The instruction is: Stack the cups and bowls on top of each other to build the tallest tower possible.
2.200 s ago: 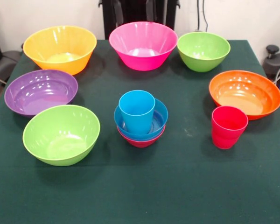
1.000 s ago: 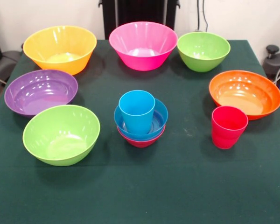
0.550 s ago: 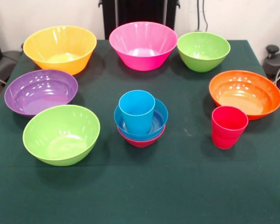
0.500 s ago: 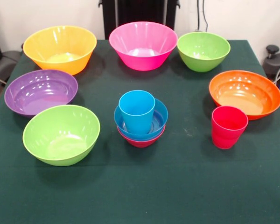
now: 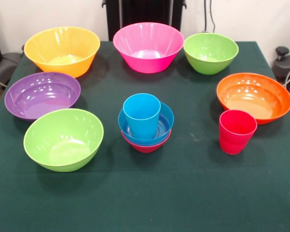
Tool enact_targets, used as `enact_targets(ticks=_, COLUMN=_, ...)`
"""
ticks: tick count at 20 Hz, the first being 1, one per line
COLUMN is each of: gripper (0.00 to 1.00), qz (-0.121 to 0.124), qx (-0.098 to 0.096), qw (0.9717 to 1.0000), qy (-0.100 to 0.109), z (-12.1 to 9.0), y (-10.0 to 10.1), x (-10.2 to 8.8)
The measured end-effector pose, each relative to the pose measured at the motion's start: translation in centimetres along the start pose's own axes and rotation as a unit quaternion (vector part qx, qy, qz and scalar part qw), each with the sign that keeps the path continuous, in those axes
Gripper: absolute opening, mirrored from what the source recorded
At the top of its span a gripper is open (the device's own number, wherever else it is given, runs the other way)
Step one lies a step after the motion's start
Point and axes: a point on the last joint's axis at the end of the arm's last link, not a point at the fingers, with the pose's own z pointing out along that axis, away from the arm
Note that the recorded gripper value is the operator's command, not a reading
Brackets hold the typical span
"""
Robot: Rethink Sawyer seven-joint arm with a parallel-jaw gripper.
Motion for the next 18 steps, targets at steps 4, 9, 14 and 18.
enact_targets(ticks=4, gripper=1.0, qz=0.004, qx=-0.004, qw=1.0, qy=-0.001, z=-0.2, y=0.0, x=-1.2)
enact_targets(ticks=9, gripper=1.0, qz=0.01, qx=-0.006, qw=0.9999, qy=0.002, z=0.0, y=-0.6, x=-1.5)
enact_targets(ticks=14, gripper=1.0, qz=0.012, qx=-0.005, qw=0.9999, qy=0.002, z=-0.1, y=-1.0, x=-1.5)
enact_targets(ticks=18, gripper=1.0, qz=0.012, qx=-0.004, qw=0.9999, qy=0.0, z=-0.4, y=-1.1, x=-1.6)
